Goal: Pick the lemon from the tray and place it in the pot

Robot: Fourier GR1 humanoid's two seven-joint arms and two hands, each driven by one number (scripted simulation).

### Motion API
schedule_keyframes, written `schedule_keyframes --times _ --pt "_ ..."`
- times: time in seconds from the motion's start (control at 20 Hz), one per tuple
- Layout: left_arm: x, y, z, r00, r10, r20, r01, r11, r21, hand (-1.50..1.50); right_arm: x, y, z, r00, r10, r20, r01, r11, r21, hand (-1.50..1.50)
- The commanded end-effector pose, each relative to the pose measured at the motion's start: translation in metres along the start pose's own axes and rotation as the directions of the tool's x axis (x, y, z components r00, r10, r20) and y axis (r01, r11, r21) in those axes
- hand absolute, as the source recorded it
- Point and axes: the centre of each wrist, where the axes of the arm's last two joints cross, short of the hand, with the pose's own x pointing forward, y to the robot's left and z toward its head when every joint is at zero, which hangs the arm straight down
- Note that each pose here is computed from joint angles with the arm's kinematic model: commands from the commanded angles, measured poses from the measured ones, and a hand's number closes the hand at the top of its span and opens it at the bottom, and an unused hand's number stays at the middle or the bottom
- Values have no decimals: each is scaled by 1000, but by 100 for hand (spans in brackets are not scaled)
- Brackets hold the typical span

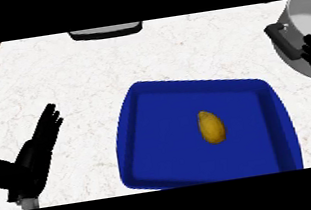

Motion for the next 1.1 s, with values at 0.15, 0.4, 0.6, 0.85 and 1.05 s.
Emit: schedule_keyframes --times 0.15,0.4,0.6,0.85,1.05 --pt "50 -12 -24 973 39 229 -35 999 -22 0 65 49 -38 905 -307 295 106 834 541 150" --pt "78 -24 -42 936 94 339 -93 995 -20 0 90 17 -68 813 -167 558 -189 831 524 -150" --pt "85 -19 -48 937 93 337 -101 995 6 0 94 21 -73 688 -312 656 -300 700 648 -150" --pt "82 -22 -62 934 92 344 -110 993 32 0 89 1 -84 623 -304 721 -459 604 652 -150" --pt "83 -15 -61 945 93 313 -108 994 29 0 93 -5 -89 594 -161 788 -620 533 576 -150"
